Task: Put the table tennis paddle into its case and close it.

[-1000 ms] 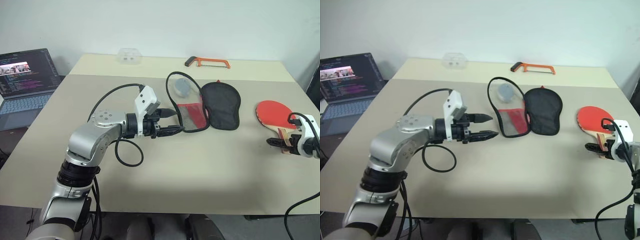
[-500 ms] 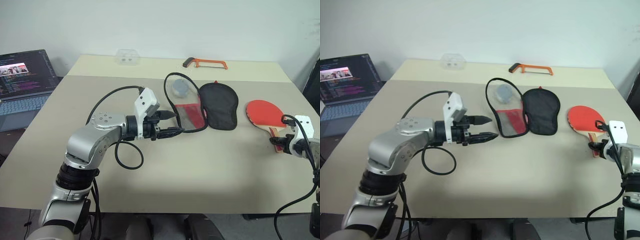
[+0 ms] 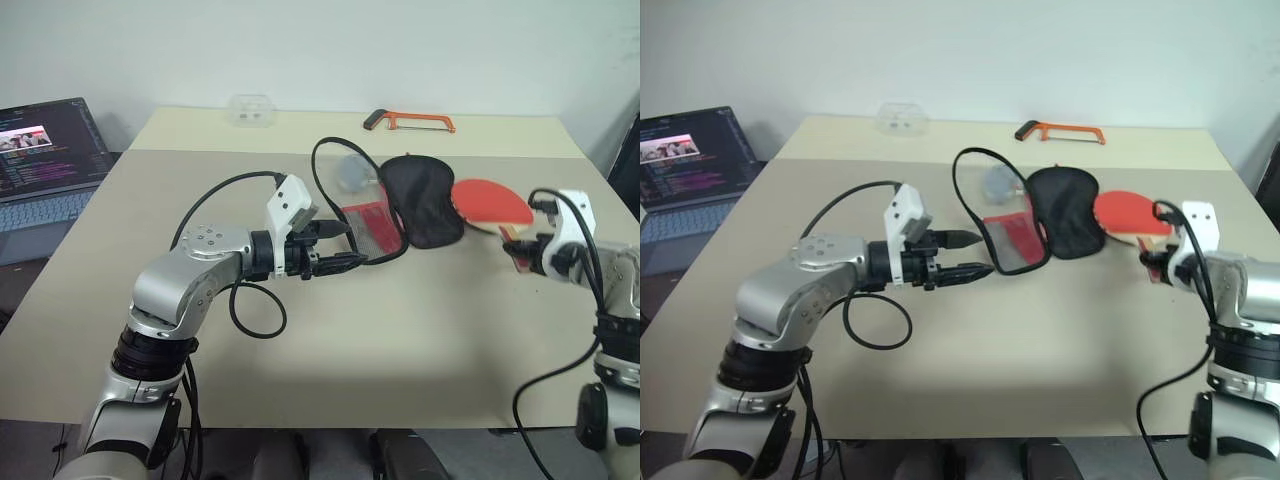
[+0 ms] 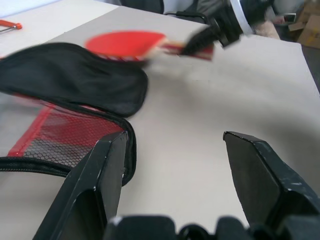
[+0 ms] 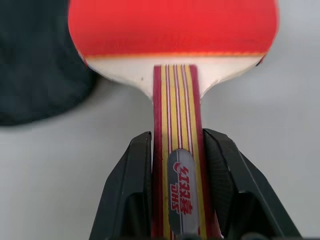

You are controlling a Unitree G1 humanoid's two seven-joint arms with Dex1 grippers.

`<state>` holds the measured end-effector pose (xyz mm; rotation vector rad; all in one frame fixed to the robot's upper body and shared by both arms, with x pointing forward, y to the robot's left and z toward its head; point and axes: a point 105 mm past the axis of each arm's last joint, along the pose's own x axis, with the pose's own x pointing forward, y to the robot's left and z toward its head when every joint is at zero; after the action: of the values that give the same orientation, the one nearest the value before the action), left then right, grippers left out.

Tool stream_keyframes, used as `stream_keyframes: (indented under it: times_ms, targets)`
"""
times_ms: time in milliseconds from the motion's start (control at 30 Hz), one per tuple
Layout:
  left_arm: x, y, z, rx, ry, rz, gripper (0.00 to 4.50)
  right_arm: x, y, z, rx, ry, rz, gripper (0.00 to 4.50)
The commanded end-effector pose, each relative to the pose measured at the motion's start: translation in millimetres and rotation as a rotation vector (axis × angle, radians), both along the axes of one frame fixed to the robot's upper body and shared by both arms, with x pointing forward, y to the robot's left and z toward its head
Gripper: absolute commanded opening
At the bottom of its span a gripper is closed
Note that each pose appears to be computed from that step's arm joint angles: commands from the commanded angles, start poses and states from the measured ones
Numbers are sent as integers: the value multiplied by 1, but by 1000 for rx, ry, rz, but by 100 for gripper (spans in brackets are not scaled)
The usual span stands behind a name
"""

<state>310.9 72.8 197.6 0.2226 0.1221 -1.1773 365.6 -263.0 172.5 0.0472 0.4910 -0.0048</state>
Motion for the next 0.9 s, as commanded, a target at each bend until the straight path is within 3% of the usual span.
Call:
stream_keyframes:
  times_ms: [33, 133, 233, 333, 667, 767, 900]
  targets:
    - [4, 9, -2, 13, -48, 40, 336, 4, -7, 29, -42, -102, -111, 116]
    - [12, 14, -21, 72, -110, 102, 336, 8, -6, 30, -54, -109, -158, 105]
    - [15, 17, -44, 121, -141, 139, 336, 10, -11, 27, -54, -93, -223, 4]
    - [12, 22, -61, 163, -148, 165, 336, 10, -19, 17, -94, -58, -250, 1]
    - [12, 24, -51, 126, -145, 165, 336, 20, 8, 5, -15, -27, -130, 1]
    - [14, 23, -42, 98, -153, 168, 336, 23, 7, -2, 2, -12, -141, 66]
    - [16, 25, -38, 83, -157, 177, 336, 28, 7, -4, 0, -15, -143, 200]
